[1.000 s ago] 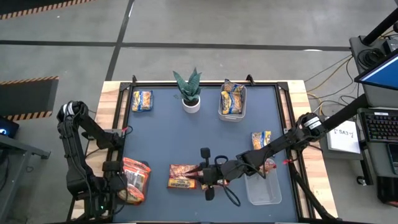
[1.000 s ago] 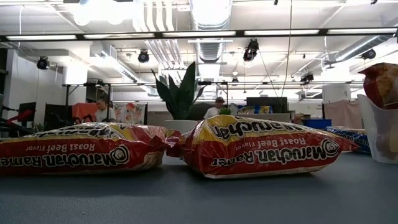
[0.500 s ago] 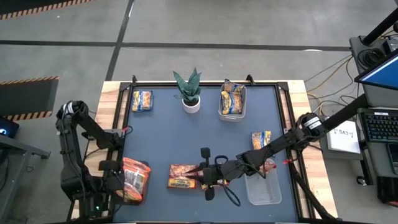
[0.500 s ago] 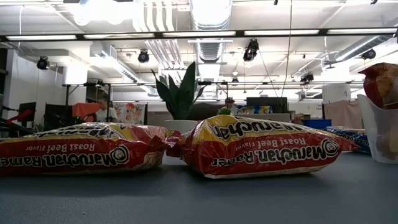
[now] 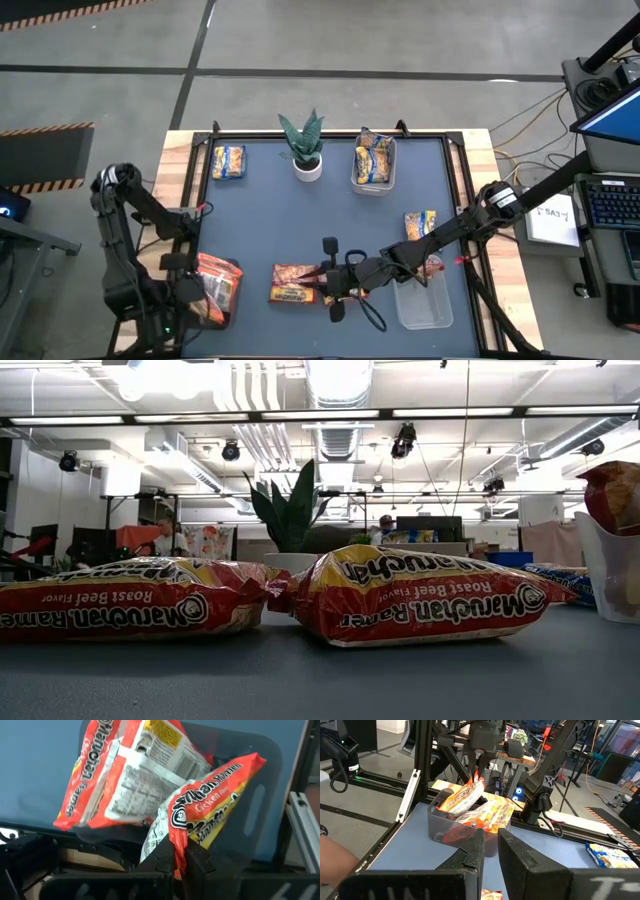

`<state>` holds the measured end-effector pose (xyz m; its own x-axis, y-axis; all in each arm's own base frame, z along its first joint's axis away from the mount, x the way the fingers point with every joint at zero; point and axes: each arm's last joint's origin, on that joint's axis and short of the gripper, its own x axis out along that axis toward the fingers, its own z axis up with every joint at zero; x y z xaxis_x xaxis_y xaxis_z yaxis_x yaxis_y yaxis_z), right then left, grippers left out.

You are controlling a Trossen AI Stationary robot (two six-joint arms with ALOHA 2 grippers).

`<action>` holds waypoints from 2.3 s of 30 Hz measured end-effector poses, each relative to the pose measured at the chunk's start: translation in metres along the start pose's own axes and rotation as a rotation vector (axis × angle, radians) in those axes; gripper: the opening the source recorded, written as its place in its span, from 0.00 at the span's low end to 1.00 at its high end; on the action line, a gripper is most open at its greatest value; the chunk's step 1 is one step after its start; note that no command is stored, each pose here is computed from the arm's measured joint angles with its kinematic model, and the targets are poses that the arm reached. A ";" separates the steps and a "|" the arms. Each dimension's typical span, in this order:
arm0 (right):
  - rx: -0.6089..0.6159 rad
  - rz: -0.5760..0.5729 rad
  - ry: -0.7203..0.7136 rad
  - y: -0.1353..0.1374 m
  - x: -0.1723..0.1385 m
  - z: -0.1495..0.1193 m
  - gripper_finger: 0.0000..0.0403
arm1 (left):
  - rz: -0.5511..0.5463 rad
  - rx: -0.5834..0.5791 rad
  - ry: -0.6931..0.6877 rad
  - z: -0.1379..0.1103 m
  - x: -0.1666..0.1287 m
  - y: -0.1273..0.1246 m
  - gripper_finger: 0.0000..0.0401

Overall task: Sort Maruchan noodles
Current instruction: Put the orange instant noodle pack into the gray bin, then put the left red instant noodle pack into the transparent bin

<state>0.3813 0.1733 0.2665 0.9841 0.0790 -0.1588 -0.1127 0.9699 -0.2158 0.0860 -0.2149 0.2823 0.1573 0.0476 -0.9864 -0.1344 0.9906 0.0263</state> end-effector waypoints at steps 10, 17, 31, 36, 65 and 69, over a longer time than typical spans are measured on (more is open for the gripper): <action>-0.002 0.000 0.001 0.000 0.000 0.000 0.11 | 0.009 0.028 0.060 0.021 0.017 -0.012 0.00; -0.003 0.000 0.002 0.000 0.000 0.000 0.11 | -0.029 0.017 0.046 0.028 0.012 -0.016 0.00; -0.010 0.000 0.003 0.000 0.000 0.000 0.11 | -0.075 -0.054 0.004 0.038 0.015 -0.019 0.07; -0.010 0.000 0.003 0.000 0.000 0.000 0.11 | -0.082 -0.056 -0.072 0.042 0.015 -0.021 0.17; 0.109 0.003 0.093 -0.001 0.001 -0.010 0.11 | 0.209 0.329 -0.573 0.067 -0.003 -0.010 0.15; 0.107 0.007 0.194 -0.002 -0.002 -0.019 0.11 | 0.275 0.298 -0.560 0.080 -0.002 0.005 0.09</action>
<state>0.3774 0.1674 0.2489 0.9375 0.0504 -0.3443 -0.0944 0.9892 -0.1123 0.1628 -0.1994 0.2973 0.6483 0.2820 -0.7072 0.0200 0.9223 0.3861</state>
